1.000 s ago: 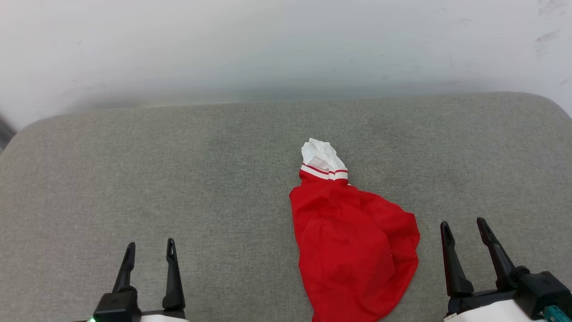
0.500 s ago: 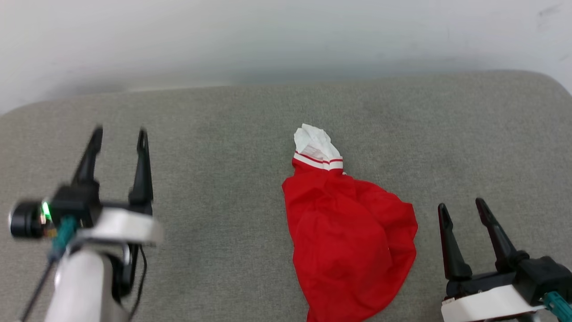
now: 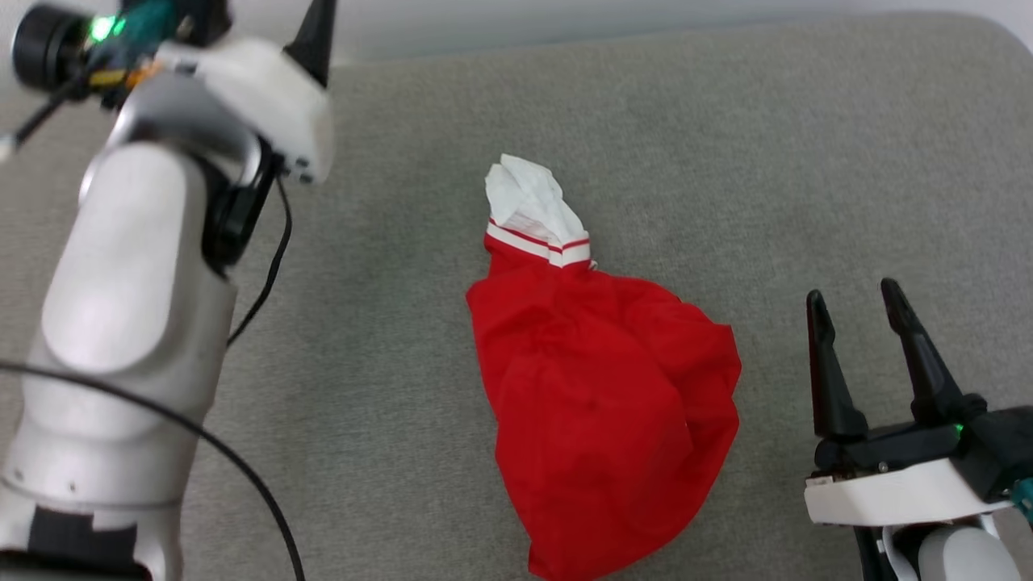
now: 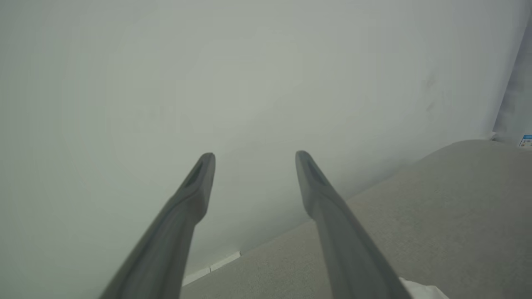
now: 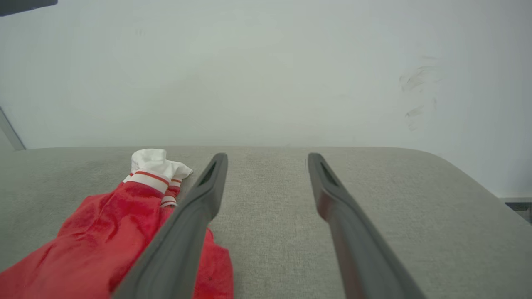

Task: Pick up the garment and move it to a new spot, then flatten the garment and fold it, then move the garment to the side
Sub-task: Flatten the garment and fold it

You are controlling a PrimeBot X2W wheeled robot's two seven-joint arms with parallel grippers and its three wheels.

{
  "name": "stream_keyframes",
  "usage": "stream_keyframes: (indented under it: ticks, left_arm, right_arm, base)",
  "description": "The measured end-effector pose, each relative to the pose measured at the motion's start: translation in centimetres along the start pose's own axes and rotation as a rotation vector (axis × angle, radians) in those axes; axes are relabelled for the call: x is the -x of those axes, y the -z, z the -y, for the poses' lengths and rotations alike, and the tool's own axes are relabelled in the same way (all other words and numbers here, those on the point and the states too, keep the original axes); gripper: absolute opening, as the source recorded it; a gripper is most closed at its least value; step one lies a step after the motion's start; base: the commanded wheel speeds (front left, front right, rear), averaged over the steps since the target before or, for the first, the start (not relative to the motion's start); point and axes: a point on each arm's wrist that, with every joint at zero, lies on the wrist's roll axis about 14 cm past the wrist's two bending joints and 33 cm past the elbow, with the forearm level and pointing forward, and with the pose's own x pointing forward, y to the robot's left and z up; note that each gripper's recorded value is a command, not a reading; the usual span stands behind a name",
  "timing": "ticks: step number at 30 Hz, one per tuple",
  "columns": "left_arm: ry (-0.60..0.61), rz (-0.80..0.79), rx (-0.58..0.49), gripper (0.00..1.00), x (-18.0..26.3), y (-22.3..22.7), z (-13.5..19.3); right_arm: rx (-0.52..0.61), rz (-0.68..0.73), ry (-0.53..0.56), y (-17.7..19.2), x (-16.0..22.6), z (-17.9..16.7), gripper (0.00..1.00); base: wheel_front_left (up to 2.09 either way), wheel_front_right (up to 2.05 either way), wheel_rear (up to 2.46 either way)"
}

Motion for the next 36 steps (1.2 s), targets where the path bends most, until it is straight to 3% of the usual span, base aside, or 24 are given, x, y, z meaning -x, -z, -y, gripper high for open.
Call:
stream_keyframes:
  ticks: [7, 14, 22, 29, 33, 34, 35, 36]
  left_arm:
    - [0.234, -0.235, -0.042, 1.0, -5.0, 2.8, 5.1]
    - [0.406, -0.611, -0.031, 1.0, -6.0, 9.2, 8.4]
    - [0.586, -0.969, -0.081, 1.0, -3.7, 16.4, 11.5]
    - [0.71, -1.165, -0.167, 1.0, -0.4, 22.2, 13.9]
    - [0.742, -1.19, -0.192, 1.0, 0.0, 23.3, 14.3]
    - [0.745, -1.189, -0.189, 0.41, 0.0, 23.4, 14.3]
    - [0.745, -1.186, -0.196, 0.0, 0.0, 23.4, 14.1]
    - [0.751, -1.179, -0.199, 0.0, 0.0, 23.3, 14.3]
  right_arm:
    - [0.015, -0.018, 0.033, 1.0, -1.0, 1.3, 1.0]
    - [0.03, -0.045, 0.06, 2.4, -2.0, 2.6, 1.0]
    - [0.04, -0.084, 0.081, 4.4, -3.1, 3.6, 1.0]
    - [0.046, -0.107, 0.092, 5.6, -3.6, 4.2, 1.0]
    - [0.05, -0.113, 0.096, 5.9, -3.7, 4.4, 1.0]
    - [0.049, -0.113, 0.098, 5.9, -3.7, 4.5, 1.0]
    - [0.048, -0.114, 0.099, 5.9, -3.7, 4.5, 1.0]
    - [0.047, -0.113, 0.1, 5.9, -3.7, 4.6, 1.0]
  base:
    - [0.0, 0.0, 0.0]
    - [0.0, 0.0, 0.0]
    - [0.0, 0.0, 0.0]
    - [0.0, 0.0, 0.0]
    - [0.0, 0.0, 0.0]
    - [0.0, 0.0, 0.0]
    - [0.0, 0.0, 0.0]
    - [0.0, 0.0, 0.0]
